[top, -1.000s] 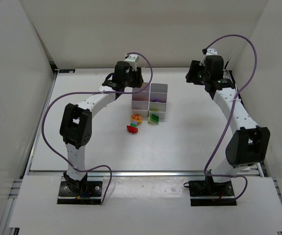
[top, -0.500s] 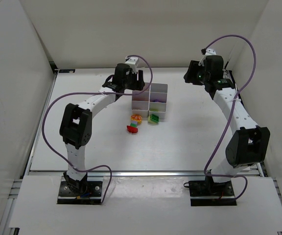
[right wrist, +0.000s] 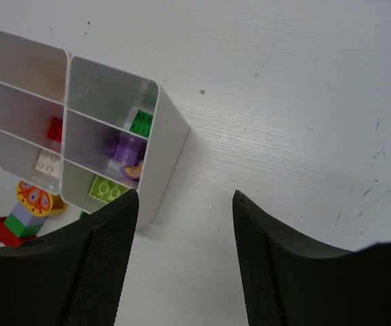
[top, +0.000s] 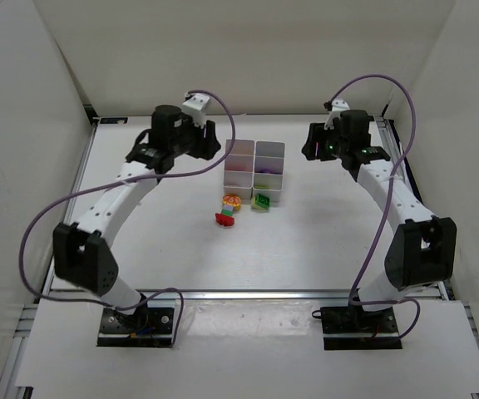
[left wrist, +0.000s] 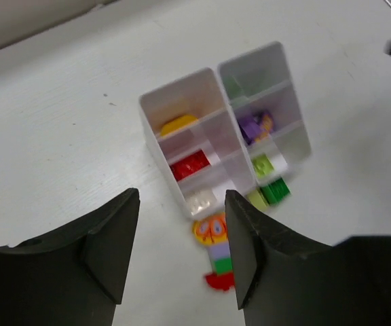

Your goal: Sort the legos into containers by color

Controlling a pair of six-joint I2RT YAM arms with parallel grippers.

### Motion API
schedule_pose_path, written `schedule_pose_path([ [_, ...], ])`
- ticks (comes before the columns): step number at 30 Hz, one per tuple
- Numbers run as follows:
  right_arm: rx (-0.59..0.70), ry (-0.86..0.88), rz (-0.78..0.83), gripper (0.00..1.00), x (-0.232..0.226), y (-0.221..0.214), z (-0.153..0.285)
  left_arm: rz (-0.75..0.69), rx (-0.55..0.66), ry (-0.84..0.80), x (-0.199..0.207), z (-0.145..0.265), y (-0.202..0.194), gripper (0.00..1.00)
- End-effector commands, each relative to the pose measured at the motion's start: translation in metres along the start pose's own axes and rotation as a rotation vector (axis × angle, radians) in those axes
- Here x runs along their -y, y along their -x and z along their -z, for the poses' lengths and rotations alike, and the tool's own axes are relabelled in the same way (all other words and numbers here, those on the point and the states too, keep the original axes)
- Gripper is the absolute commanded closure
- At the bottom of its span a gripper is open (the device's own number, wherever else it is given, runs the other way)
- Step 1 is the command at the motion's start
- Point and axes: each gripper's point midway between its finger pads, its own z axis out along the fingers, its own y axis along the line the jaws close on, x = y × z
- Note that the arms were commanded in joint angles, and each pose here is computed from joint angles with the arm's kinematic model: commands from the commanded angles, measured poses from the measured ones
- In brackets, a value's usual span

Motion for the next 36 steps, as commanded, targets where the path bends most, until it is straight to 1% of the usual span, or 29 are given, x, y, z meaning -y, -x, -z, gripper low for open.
schedule_pose_path([
  [1,0.08,0.07,0.089,0.37,-0.013,0.02,0.019,-0.13,-0.15,-0.313,0.041,0.061,-0.035,0.37],
  [2,0.078,0.102,0.096,0.36,-0.018,0.019,0.021,-0.147,-0.174,-0.446,0.051,0.078,-0.048,0.38],
  [3,0.077,0.116,0.102,0.36,-0.02,0.018,0.023,-0.157,-0.158,-0.489,0.053,0.084,-0.049,0.39],
  [4,0.076,0.131,0.105,0.35,-0.021,0.017,0.023,-0.128,-0.214,-0.539,0.056,0.096,-0.065,0.39],
  [5,0.08,0.161,0.107,0.35,-0.027,0.017,0.026,-0.157,-0.217,-0.611,0.061,0.103,-0.073,0.42],
  [6,0.075,0.169,0.107,0.35,-0.027,0.015,0.026,-0.154,-0.234,-0.656,0.065,0.108,-0.08,0.44],
  [7,0.074,0.172,0.105,0.35,-0.026,0.014,0.026,-0.132,-0.284,-0.707,0.07,0.119,-0.094,0.45],
  [8,0.072,0.18,0.103,0.35,-0.028,0.014,0.027,-0.165,-0.296,-0.754,0.073,0.119,-0.104,0.47],
  [9,0.07,0.179,0.101,0.35,-0.027,0.013,0.028,-0.175,-0.306,-0.773,0.074,0.12,-0.111,0.5],
  [10,0.067,0.181,0.102,0.34,-0.028,0.013,0.027,-0.18,-0.325,-0.792,0.076,0.123,-0.12,0.51],
  [12,0.067,0.18,0.1,0.34,-0.026,0.013,0.028,-0.255,-0.339,-0.826,0.079,0.122,-0.138,0.53],
  [13,0.067,0.179,0.097,0.34,-0.025,0.014,0.028,-0.315,-0.337,-0.844,0.08,0.121,-0.144,0.54],
  [17,0.069,0.177,0.096,0.34,-0.023,0.016,0.029,-0.404,-0.396,-0.886,0.079,0.107,-0.172,0.6],
  [19,0.07,0.175,0.092,0.34,-0.02,0.016,0.03,-0.448,-0.405,-0.9,0.076,0.1,-0.179,0.61],
  [20,0.072,0.173,0.088,0.34,-0.018,0.017,0.031,-0.457,-0.427,-0.905,0.074,0.095,-0.186,0.61],
  [21,0.072,0.176,0.087,0.34,-0.019,0.017,0.032,-0.498,-0.431,-0.903,0.072,0.089,-0.187,0.61],
  [24,0.076,0.172,0.085,0.33,-0.017,0.018,0.034,-0.58,-0.447,-0.87,0.06,0.074,-0.194,0.56],
  [29,0.074,0.162,0.074,0.33,-0.012,0.015,0.036,-0.715,-0.463,-0.819,0.039,0.051,-0.205,0.56],
  [32,0.067,0.16,0.068,0.33,-0.011,0.011,0.036,-0.733,-0.455,-0.812,0.034,0.04,-0.201,0.55],
  [36,0.067,0.163,0.067,0.33,-0.011,0.01,0.035,-0.749,-0.45,-0.815,0.032,0.029,-0.201,0.52],
])
